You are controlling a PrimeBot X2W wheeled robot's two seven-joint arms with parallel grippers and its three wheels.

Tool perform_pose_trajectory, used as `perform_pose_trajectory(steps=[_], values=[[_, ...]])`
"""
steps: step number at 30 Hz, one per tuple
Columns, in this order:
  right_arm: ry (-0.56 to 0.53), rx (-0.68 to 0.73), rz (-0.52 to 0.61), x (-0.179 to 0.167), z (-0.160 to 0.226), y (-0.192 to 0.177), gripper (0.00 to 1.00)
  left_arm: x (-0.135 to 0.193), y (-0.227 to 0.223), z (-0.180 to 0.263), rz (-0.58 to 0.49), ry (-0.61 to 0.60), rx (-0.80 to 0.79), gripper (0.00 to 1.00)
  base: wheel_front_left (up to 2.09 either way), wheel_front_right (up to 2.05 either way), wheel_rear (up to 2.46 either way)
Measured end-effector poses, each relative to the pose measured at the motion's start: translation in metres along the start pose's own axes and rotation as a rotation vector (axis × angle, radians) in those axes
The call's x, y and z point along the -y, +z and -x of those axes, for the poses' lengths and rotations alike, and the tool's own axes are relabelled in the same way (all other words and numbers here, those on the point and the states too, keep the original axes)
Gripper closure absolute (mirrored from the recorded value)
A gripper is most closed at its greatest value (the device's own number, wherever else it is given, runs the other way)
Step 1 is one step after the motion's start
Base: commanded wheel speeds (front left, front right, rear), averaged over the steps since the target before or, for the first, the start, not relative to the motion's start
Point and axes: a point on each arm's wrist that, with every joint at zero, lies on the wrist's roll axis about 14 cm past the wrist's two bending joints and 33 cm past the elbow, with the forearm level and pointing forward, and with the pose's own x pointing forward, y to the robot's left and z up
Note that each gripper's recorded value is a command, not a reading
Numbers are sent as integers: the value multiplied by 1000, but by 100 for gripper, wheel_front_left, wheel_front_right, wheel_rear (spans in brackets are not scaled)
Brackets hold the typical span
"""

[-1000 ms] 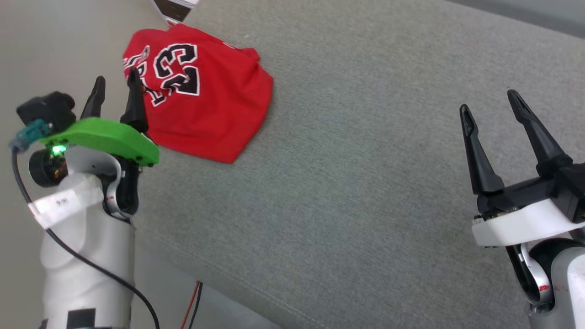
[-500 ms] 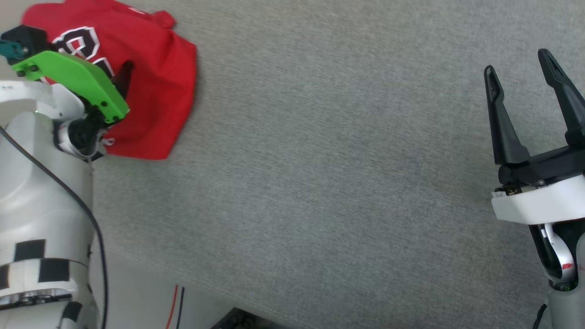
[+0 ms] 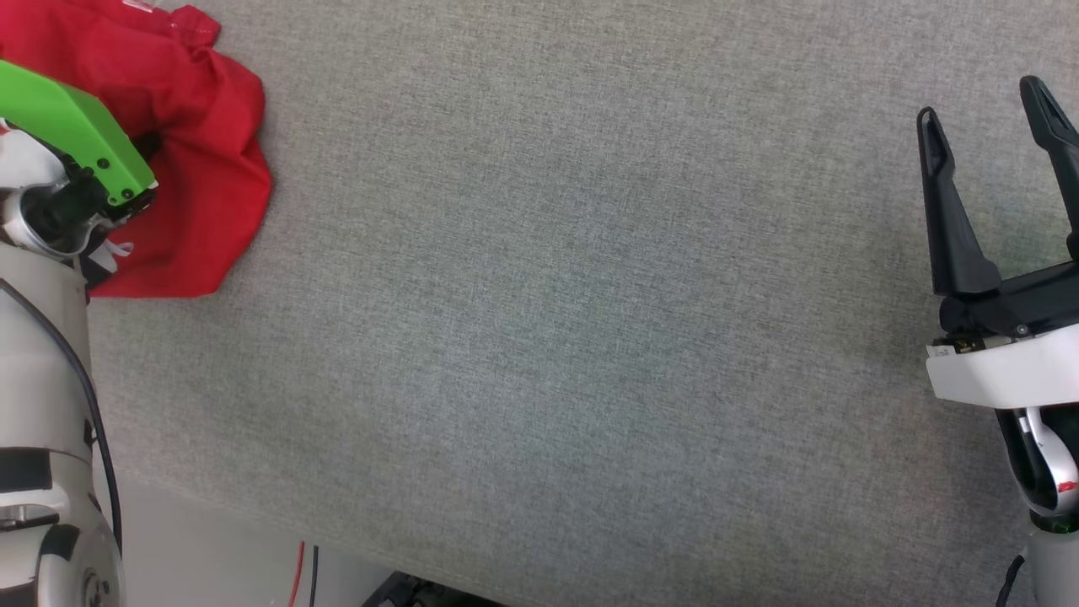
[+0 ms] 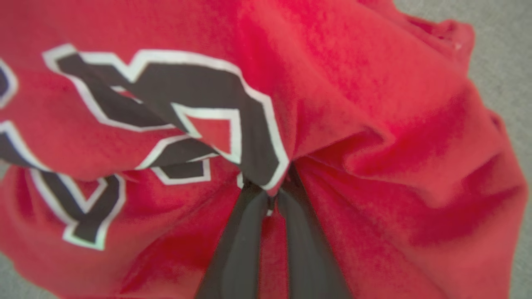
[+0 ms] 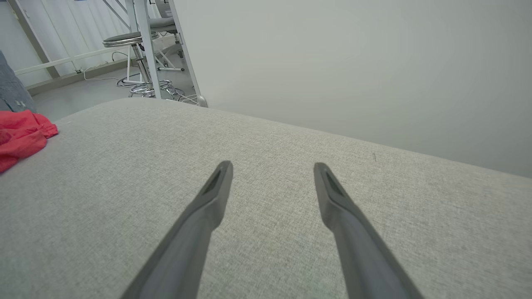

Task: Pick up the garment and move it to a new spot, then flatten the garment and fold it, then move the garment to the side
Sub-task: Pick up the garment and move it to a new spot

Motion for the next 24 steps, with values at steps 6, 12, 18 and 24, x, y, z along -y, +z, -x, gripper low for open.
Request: perform_pose_trajectory(steps=[6,12,18,24], values=[[5,24,8,-4,0,14,0,-4,9,10,27,6,108,100,0,0,0],[-2,80,-8,-13,3,38,0,-18,40,40,33,39,349,100,0,0,0],[-20,126,-14,-22,14,63,0,-21,91,95,-15,15,658,100,0,0,0],[-44,167,-21,-30,30,87,0,-26,108,142,-52,-6,856,100,0,0,0]])
